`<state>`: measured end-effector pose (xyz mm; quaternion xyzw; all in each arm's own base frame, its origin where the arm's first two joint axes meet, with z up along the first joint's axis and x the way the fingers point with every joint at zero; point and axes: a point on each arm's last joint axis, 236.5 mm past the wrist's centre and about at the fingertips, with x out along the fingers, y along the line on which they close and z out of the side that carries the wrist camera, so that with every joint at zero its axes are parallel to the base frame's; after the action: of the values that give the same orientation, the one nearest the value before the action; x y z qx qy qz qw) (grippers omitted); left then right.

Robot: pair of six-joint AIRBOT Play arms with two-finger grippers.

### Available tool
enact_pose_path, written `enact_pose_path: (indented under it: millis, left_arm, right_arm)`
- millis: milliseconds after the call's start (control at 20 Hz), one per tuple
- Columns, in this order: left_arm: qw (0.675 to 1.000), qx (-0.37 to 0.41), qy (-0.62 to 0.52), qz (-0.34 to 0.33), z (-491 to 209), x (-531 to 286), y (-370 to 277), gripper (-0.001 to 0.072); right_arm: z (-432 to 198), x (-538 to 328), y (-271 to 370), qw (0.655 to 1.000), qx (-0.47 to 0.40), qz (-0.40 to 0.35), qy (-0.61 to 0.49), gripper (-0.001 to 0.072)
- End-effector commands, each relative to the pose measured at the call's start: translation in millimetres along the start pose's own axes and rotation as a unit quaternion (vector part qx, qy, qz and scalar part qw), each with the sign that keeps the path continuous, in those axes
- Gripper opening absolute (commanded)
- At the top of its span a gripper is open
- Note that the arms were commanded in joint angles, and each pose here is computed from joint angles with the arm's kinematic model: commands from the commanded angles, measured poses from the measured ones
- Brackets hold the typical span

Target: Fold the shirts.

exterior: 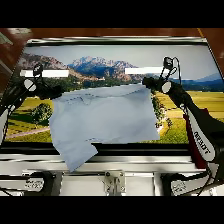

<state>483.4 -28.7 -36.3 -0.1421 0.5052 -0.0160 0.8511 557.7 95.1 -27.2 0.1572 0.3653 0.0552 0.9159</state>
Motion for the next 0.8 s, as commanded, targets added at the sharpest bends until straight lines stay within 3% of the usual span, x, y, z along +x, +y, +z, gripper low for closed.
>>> enact_pose_path:
  millis: [0,100,200,650,700,750]
  left_arm:
    - [0.991,0.054,0.1,0.065,-39,-7,32,0.0032]
    - [0.978,0.089,0.151,0.109,-55,-20,54,0.0033]
    - [0.969,0.118,0.188,0.107,-70,-25,57,0.0032]
    - [0.972,0.062,0.221,0.048,-91,-21,27,0.0034]
    - [0.971,0.057,0.227,0.04,-94,-23,22,0.0059]
    - [0.969,0.056,0.237,0.039,-98,-26,22,0.0191]
  right_arm:
    - [-26,-7,-3,0.998,0.016,0.001,0.063,0.0068]
    - [-39,-21,-14,0.994,0.022,-0.005,0.108,0.0068]
    - [-58,-29,-31,0.987,0.03,-0.017,0.156,0.0068]
    - [-128,-24,-44,0.957,0.074,-0.039,0.278,0.0069]
    - [-128,-24,-44,0.957,0.072,-0.039,0.278,0.0107]
    - [-124,-26,-44,0.959,0.07,-0.038,0.273,0.0264]
